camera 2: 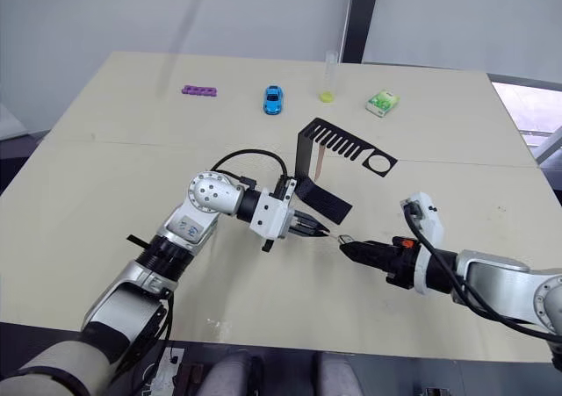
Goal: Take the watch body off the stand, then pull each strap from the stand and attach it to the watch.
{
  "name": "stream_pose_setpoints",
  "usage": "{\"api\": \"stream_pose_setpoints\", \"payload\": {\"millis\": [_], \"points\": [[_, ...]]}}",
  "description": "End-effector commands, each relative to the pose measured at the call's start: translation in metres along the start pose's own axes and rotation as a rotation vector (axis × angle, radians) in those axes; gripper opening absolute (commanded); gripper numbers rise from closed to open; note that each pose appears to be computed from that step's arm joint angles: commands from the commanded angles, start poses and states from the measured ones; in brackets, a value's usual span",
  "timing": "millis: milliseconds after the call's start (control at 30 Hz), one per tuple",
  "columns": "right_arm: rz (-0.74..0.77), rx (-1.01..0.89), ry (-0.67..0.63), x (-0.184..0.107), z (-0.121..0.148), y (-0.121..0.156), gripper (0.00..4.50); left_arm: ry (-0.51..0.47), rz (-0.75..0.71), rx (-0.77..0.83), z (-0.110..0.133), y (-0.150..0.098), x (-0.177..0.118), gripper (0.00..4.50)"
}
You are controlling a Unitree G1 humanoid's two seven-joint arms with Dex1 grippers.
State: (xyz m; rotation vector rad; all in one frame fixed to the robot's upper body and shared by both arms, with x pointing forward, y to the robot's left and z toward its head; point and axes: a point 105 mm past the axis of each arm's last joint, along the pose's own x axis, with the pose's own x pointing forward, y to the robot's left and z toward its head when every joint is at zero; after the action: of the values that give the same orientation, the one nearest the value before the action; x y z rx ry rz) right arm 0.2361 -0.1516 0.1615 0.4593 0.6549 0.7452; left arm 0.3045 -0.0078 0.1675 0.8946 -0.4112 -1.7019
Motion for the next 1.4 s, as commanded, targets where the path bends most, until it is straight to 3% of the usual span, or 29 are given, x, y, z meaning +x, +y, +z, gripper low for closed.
{"api": "stream_pose_setpoints", "payload": {"millis": [33,1400], "points": [[0.034,-0.02,-0.014,-0.003,0.005,0.011,1.5,-0.007,0.0,0.04,0.007,0.004,0.003,0.0],[-0.009,0.003,-0.026,-0.001,0.007,0.003,1.5,-0.035,-0.012,0.04,0.014,0.001,0.016,0.0]]}}
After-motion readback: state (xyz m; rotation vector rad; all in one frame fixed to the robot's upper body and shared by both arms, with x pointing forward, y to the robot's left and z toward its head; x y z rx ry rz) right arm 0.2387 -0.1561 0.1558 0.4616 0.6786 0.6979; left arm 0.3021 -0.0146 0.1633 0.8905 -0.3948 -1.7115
